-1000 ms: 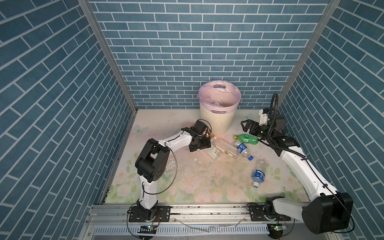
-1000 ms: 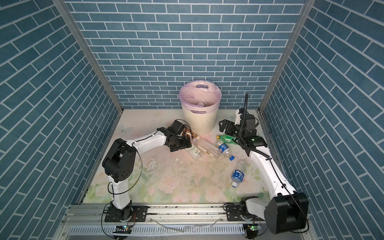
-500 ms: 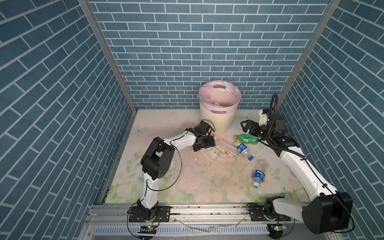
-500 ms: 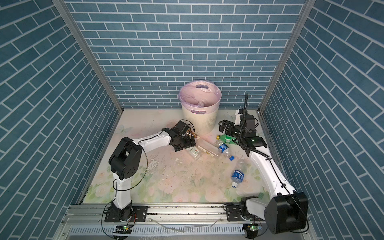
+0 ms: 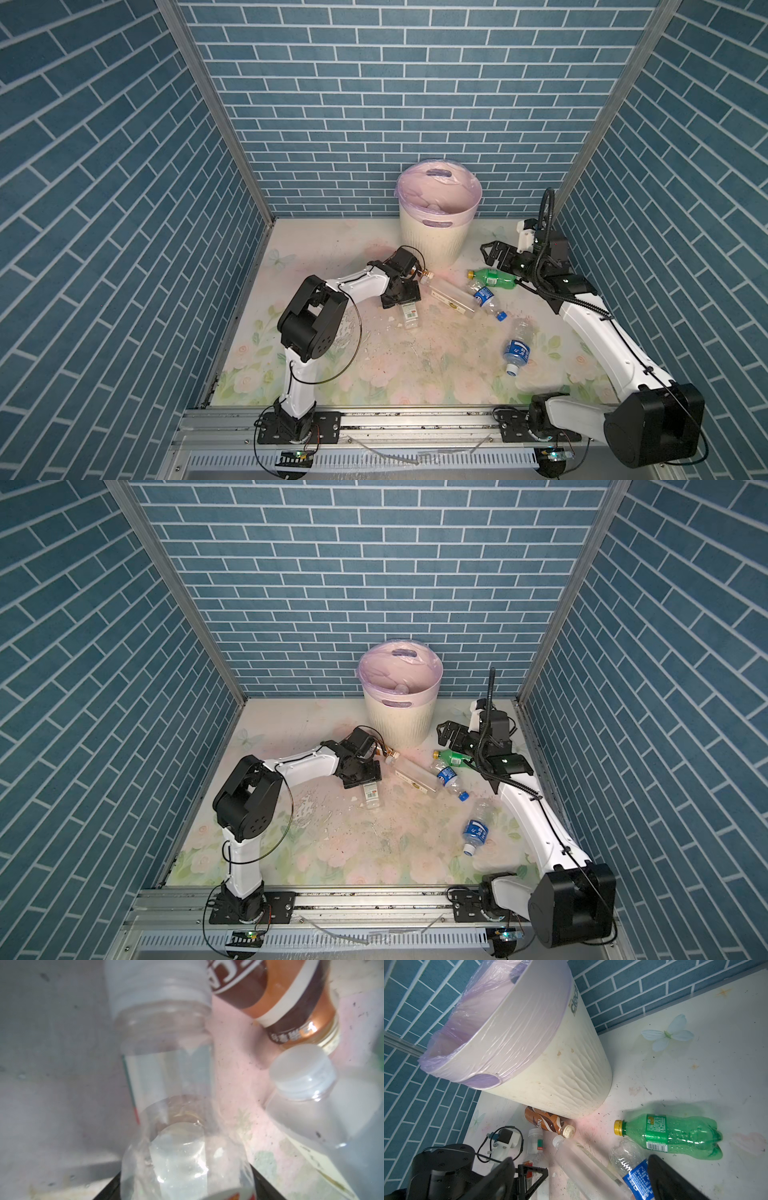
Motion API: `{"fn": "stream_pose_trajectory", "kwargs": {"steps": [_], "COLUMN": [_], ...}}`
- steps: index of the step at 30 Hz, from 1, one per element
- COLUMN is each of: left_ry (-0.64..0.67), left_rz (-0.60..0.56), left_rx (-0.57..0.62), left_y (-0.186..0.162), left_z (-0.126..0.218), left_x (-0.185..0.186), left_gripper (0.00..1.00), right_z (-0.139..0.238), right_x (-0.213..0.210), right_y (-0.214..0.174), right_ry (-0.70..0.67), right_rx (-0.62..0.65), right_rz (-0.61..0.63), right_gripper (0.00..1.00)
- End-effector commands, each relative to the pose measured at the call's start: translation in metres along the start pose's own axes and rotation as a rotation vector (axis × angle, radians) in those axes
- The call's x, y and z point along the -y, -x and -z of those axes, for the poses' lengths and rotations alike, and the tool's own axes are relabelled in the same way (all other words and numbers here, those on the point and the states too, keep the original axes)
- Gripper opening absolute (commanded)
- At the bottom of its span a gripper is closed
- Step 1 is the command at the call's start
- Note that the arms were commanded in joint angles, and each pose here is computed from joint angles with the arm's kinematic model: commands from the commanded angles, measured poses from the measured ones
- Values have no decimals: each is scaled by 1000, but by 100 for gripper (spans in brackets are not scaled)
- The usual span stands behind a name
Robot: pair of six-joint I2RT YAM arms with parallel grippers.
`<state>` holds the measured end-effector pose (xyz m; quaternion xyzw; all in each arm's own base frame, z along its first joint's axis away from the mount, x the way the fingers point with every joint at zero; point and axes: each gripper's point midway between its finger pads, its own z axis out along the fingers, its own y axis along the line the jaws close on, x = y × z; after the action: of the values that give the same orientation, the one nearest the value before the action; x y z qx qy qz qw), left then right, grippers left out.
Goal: Throw the plastic bottles in the bin
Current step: 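Close the left gripper on the red-label bottle and lift it, then hold the red-label bottle up while the right gripper closes on its top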
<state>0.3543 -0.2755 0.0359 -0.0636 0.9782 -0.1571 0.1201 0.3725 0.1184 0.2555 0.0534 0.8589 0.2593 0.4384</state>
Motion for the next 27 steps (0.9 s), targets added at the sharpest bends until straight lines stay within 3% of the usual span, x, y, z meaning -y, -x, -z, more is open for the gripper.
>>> {"fn": "stream_pose_trajectory", "kwargs": {"steps": [1,14,27], "left_ry": [41,-55,-393], "left_rz": [13,85,277], "left_rx": [27,137,414], "left_y": [3,31,87], "left_z": [14,59,154], "left_x": [-22,-42,10], "left_gripper": [76,65,65], "right_z": [-1,-8,-12], "right_x": [1,-13,-103], "right_y": [-5,-13,-36], "right_ry": [14,89,392], "right_rx": [-1,-46,-99], "right_rz": [0,-27,65], "right_gripper": [99,99,99]}}
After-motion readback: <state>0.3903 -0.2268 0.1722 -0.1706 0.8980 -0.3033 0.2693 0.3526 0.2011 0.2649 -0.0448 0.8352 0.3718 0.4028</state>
